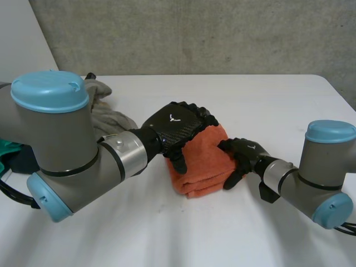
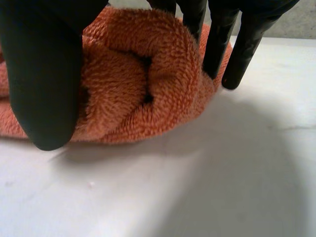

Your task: Fold the laundry.

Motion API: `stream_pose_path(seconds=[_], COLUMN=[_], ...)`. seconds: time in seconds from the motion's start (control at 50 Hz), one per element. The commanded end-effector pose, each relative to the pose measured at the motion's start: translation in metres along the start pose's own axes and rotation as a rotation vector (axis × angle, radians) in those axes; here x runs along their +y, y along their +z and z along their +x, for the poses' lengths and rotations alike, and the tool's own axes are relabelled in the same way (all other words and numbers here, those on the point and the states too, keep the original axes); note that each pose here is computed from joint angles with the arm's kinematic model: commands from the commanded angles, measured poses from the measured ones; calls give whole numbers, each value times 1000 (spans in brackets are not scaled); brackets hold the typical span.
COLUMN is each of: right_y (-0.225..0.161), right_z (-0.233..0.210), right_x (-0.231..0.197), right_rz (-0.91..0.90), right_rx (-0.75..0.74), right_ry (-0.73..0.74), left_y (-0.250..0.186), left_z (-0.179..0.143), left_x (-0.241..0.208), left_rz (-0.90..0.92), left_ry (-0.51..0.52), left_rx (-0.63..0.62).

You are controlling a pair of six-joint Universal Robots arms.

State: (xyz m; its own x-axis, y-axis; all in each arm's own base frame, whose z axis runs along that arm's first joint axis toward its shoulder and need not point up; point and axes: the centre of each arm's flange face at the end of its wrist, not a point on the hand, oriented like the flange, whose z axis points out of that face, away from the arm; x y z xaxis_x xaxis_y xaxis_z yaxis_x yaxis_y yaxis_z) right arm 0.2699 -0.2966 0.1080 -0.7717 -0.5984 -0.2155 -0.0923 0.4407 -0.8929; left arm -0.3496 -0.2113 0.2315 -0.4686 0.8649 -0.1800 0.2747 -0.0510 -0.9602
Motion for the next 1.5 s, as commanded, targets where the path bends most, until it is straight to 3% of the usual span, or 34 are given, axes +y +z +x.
stream_pose_path(seconds=[0.02, 0.2, 0.3, 0.42, 0.54, 0.7, 0.94, 1.28, 1.5], right_y=[13, 25, 41, 57, 65, 67, 29, 23, 15], right_z=[-3, 5, 21, 88, 142, 234, 314, 328, 344], right_x=[-5, -25, -42, -76, -92, -107, -126, -117, -105], right_rz=[27, 102, 178, 303, 337, 383, 453, 380, 260], right_rx=[-16, 17, 107, 312, 428, 702, 844, 861, 966], right_ry=[13, 49, 55, 60, 68, -130, -243, -352, -522], left_y=[0, 0, 0, 0, 0, 0, -1, 0, -2], left_z=[0, 0, -2, -2, -4, -8, -15, -13, -13], left_x=[0, 0, -1, 0, 0, 1, 9, 13, 16], left_rz=[-1, 0, 5, 2, 1, -1, -23, -34, -42], left_ry=[-1, 0, 2, 0, -1, -3, -17, -23, -28], left_rx=[0, 0, -6, -6, -10, -20, -36, -32, -31])
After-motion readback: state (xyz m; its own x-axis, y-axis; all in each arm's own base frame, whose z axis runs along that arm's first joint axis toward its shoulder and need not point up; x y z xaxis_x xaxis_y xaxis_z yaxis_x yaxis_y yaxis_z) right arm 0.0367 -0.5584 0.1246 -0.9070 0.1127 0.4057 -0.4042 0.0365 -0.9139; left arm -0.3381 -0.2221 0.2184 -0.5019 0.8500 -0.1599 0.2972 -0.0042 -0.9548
